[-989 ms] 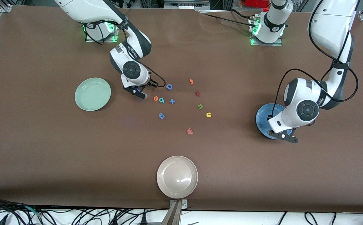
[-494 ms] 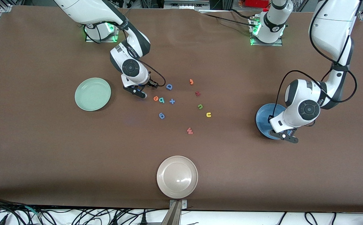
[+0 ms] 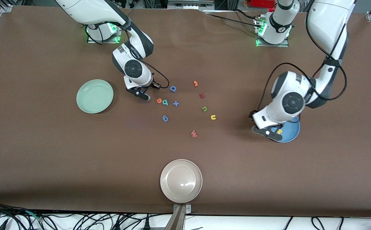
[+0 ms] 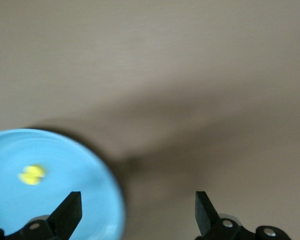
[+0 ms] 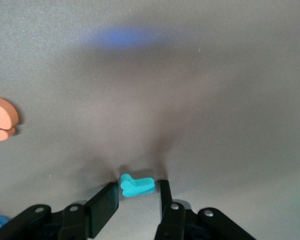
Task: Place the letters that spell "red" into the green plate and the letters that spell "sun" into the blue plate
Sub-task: 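Grasp the yellow u with the left gripper while the right gripper drops r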
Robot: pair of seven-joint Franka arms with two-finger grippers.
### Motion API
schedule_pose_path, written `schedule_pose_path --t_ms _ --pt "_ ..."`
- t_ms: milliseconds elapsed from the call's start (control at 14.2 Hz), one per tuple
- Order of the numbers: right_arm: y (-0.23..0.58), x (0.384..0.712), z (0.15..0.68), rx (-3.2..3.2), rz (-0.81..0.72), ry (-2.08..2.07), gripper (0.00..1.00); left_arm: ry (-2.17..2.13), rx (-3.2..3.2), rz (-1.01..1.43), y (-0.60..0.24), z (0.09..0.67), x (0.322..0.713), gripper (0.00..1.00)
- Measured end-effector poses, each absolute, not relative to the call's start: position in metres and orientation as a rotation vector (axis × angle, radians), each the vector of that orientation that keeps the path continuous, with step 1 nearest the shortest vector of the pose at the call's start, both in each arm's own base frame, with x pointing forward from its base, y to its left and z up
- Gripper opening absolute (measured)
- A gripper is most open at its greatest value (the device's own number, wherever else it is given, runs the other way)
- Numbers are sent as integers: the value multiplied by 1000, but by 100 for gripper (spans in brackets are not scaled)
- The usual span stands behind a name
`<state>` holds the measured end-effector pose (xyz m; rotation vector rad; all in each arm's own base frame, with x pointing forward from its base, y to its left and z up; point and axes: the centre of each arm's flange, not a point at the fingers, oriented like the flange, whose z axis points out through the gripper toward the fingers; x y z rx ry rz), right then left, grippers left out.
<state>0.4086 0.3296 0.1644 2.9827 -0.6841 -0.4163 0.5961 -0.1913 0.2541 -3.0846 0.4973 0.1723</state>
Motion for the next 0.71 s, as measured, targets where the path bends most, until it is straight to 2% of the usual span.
schedule_pose_path --t_ms 141,424,706 --pt "329 408 165 2978 -417 -682 32 424 -3106 171 -237 257 580 100" --pt "329 408 165 2979 -417 -683 32 299 -3110 167 -316 251 542 100" --pt "328 410 168 2976 -412 -690 32 199 -3136 153 -347 225 527 100"
